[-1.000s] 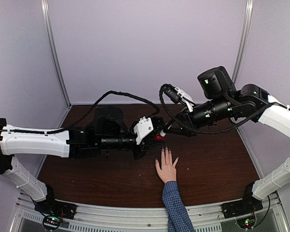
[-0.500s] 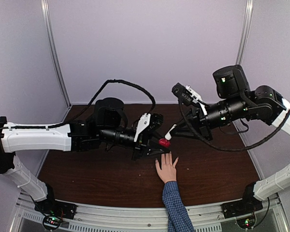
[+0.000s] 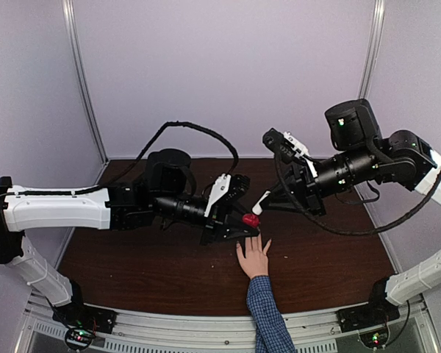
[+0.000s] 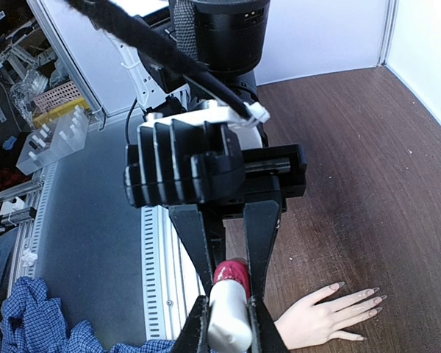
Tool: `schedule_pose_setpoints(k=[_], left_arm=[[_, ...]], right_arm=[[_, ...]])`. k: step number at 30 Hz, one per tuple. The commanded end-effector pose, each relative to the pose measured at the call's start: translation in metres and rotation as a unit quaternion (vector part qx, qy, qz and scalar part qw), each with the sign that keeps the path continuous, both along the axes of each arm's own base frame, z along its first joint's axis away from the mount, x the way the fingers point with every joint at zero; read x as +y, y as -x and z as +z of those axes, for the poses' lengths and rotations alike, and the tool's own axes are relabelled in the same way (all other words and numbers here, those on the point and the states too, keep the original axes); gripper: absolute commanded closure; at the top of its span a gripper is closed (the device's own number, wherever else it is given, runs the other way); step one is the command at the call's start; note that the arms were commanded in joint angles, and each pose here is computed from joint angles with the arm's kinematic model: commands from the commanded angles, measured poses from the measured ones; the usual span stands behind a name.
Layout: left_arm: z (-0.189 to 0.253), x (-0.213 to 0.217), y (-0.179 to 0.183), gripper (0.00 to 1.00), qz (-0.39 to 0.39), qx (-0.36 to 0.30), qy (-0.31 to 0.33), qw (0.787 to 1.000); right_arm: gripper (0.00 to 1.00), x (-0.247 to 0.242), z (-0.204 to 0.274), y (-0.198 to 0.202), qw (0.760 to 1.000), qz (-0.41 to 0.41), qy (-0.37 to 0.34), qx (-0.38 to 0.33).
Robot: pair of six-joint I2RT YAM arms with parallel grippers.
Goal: Paint the nails
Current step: Unscrew the nail polish bottle cap from the nail polish bottle, then remove the excess polish from the bottle rim.
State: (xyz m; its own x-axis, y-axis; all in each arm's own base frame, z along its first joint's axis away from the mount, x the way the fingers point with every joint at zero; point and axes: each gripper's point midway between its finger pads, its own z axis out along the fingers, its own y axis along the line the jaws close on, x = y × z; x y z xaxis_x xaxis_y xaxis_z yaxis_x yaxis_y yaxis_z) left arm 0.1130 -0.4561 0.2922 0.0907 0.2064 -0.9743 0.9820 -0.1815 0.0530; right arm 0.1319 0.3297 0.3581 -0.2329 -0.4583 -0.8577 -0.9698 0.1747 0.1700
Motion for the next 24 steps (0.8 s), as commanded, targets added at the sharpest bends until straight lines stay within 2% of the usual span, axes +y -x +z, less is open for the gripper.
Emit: schedule_pose_setpoints(k=[1, 24], left_arm=[[0.008, -0.005, 0.009, 1.00, -0.025, 0.001, 0.012, 1.000], [0.008, -0.004, 0.004, 1.00, -0.019, 0.006, 0.011, 1.000]], right_arm=[[1.00, -0.004, 0.016, -0.006, 0.999, -0.013, -0.023, -0.037], [1.00, -0.015, 0.010, -0.011, 0.998, -0.033, 0.002, -0.055]])
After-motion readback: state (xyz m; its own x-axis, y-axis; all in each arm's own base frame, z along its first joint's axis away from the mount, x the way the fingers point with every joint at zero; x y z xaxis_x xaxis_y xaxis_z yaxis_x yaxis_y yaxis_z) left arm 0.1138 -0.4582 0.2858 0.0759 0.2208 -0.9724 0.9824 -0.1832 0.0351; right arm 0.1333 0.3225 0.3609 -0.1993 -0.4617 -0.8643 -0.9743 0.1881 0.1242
